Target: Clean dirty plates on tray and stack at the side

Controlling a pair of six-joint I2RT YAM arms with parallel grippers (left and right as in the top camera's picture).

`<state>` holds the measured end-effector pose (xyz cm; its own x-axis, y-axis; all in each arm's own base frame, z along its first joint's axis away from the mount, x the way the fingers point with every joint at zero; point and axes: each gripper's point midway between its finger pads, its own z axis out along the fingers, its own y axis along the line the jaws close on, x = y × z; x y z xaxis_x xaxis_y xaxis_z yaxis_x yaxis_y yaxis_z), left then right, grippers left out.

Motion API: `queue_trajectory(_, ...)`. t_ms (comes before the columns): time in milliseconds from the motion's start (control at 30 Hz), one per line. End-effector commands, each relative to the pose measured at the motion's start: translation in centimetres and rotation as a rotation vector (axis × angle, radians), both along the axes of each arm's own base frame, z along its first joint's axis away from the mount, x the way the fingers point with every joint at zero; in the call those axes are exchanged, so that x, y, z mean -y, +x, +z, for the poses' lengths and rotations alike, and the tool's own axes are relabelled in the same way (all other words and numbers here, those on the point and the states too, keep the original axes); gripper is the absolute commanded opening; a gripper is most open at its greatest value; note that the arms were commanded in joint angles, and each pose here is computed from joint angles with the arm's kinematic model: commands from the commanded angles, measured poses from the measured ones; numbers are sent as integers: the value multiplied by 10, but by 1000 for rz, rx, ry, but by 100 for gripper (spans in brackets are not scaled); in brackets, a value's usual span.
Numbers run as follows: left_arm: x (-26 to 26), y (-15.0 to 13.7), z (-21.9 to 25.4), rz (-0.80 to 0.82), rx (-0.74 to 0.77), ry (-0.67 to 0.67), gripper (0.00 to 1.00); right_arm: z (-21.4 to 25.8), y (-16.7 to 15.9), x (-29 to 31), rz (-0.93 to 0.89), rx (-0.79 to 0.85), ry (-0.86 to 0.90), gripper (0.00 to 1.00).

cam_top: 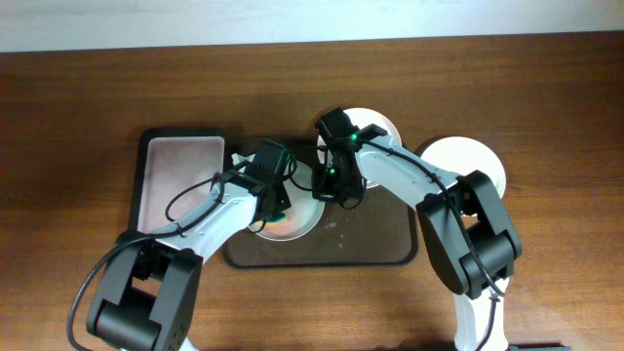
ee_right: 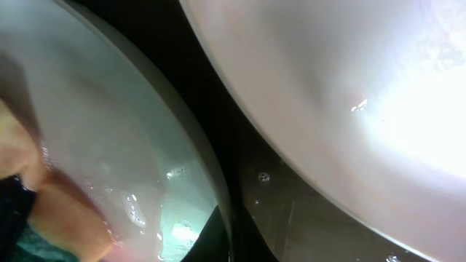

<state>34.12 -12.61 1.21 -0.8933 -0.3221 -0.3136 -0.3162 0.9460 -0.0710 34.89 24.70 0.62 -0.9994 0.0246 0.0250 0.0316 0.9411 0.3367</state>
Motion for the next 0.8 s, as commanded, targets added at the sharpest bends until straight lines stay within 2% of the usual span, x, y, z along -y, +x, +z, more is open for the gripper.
queue_trajectory(0,-29,6,8,56,52,131,0,-10,-2,14,-26,-18,-58,4)
queue_trajectory(233,-30,5,59,65,150,80,0,-10,-4,14,-21,-23,-60,4)
queue_trajectory(300,-37,2,71,66,159,75,0,-9,-6,10,33,-18,-34,4)
queue_trajectory(467,-41,2,72,-69,109,-10,0,-3,-8,8,117,5,-15,4)
queue_trajectory(600,-64,5,70,-92,82,-69,0,24,-5,8,156,73,2,4)
queue_trajectory(700,-79,7,71,-183,83,-134,0,51,-2,9,178,139,11,4)
queue_trajectory(767,-94,7,71,-208,83,-151,0,65,0,21,166,184,-42,4)
